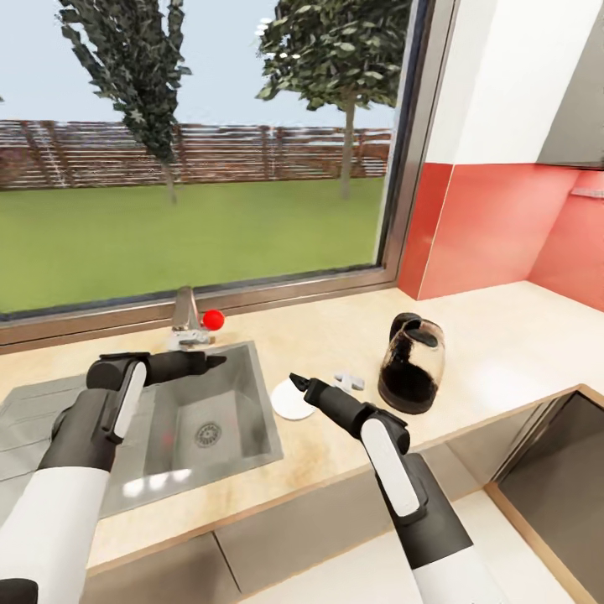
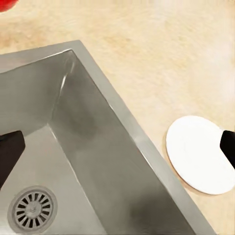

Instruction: Set up a coffee station on the kitchen countertop: keep the coffee maker on the countertop, move the bottle of coffee from the kitchen shelf to the counter next to the coffee maker, place a paper coffee filter on top of the coffee maker, put the saucer next to the coffee maker with the coffee cup on the saucer, and place the electric kettle next to the coffee maker.

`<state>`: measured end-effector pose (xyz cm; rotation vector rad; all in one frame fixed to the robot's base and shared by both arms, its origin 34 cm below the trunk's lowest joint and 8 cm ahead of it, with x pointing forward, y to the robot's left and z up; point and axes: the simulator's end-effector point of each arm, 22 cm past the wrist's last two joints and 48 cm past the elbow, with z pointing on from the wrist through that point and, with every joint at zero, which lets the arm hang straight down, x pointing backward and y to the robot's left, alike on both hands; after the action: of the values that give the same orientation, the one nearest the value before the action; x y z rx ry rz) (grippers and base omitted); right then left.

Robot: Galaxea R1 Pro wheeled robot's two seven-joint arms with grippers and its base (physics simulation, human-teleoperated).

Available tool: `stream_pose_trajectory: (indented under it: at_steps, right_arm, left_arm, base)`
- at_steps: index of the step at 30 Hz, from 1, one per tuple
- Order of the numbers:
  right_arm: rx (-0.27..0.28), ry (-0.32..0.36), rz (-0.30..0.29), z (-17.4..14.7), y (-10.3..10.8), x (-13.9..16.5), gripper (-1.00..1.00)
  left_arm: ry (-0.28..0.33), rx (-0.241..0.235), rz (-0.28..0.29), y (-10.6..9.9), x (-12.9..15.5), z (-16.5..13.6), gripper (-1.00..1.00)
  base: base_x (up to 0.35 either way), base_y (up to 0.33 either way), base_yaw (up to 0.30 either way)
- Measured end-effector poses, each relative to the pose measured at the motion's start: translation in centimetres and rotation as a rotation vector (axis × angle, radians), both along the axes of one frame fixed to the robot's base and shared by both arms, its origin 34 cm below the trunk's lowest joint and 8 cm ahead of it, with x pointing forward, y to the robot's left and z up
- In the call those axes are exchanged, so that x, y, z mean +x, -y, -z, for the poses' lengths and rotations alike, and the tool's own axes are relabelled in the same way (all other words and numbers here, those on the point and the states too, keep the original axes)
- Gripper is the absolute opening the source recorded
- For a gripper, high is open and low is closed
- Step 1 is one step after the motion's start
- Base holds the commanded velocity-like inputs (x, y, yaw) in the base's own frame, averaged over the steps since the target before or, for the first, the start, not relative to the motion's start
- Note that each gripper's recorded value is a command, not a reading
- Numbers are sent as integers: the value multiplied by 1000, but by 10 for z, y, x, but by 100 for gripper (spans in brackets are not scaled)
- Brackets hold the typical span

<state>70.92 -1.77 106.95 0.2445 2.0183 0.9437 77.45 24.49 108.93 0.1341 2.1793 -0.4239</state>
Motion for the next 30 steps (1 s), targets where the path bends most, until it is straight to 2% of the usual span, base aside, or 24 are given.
stream_pose_trajectory:
  at_steps: [5, 19, 28, 30]
  right_arm:
    - [-5, -23, -2, 11, -1, -1, 100]
    - [-13, -59, -5, 27, -2, -4, 100]
    - [-25, -88, -9, 41, -3, -7, 100]
    - [-28, -96, -10, 45, -3, -8, 100]
  left_arm:
    - [-13, -10, 7, 7, -4, 8, 100]
    - [-38, -36, 22, 24, -7, 19, 100]
    - [-45, -38, 21, 23, -8, 21, 100]
    - [-69, -39, 17, 22, -12, 33, 100]
  base:
    - [13, 7, -83]
    - [1, 0, -244]
    - [7, 0, -51]
    - [150, 0, -1]
